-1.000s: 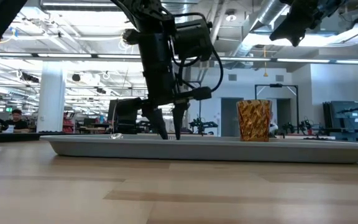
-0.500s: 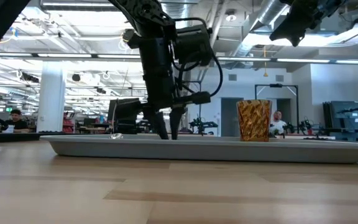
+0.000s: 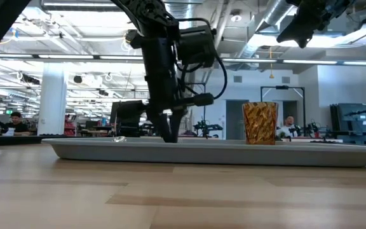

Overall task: Pick and place plate/cup/fork/spoon on tray
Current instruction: Put the orange fork on the gray serving tray to the right of the orange spoon

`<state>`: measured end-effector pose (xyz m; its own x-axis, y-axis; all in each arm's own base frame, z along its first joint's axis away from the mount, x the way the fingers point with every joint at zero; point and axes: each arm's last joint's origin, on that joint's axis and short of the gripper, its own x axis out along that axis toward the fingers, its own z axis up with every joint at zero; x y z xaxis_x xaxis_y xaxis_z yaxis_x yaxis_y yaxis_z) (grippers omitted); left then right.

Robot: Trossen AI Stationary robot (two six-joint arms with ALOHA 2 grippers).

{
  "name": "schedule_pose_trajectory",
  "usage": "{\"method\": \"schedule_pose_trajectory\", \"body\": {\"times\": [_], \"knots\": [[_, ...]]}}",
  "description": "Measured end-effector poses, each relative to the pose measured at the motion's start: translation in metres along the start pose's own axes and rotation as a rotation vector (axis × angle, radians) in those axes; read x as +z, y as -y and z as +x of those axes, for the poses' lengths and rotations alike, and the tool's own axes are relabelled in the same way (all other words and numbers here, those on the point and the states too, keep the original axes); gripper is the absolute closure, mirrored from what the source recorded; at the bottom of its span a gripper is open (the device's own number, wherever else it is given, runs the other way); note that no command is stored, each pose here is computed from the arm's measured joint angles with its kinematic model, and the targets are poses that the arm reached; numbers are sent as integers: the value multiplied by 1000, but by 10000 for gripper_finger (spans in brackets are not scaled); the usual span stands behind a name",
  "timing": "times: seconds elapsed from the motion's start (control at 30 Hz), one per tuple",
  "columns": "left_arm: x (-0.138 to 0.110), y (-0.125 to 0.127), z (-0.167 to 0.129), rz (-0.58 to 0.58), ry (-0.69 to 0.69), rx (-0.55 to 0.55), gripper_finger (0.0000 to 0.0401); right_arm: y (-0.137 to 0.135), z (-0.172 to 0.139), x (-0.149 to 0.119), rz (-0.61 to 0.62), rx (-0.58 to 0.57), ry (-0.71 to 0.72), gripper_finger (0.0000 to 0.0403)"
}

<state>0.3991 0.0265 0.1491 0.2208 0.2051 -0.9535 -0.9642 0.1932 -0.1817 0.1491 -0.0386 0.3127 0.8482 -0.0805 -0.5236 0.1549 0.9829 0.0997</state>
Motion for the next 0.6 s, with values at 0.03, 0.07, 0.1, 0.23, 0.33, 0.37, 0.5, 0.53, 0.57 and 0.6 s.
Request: {"method": "schedule_pose_trajectory", "body": {"times": [0.03, 0.07, 0.1, 0.23, 0.33, 0.37, 0.5, 0.53, 0.57, 0.6], "knots": [[1, -1, -2, 6, 0, 4, 396, 0, 0, 0, 0, 0, 0, 393], [3, -2, -4, 10, 0, 2, 396, 0, 0, 0, 0, 0, 0, 393], [4, -3, -6, 15, -2, 13, 395, 0, 0, 0, 0, 0, -1, 392], [9, -11, -16, 29, -8, 59, 398, 0, 0, 0, 0, 0, -2, 392], [12, -16, -21, 43, -8, 89, 399, 0, 0, 0, 0, 0, -3, 393], [12, -15, -21, 48, -9, 84, 399, 0, 0, 0, 0, 0, -2, 393], [11, -18, -18, 62, -21, 70, 400, 0, 0, 0, 0, 0, -3, 392], [9, -20, -15, 57, -27, 72, 400, 0, 0, 0, 0, 0, -3, 392], [7, -23, -12, 55, -38, 78, 400, 0, 0, 0, 0, 0, -2, 392], [6, -25, -9, 50, -48, 75, 400, 0, 0, 0, 0, 0, -2, 392]]}}
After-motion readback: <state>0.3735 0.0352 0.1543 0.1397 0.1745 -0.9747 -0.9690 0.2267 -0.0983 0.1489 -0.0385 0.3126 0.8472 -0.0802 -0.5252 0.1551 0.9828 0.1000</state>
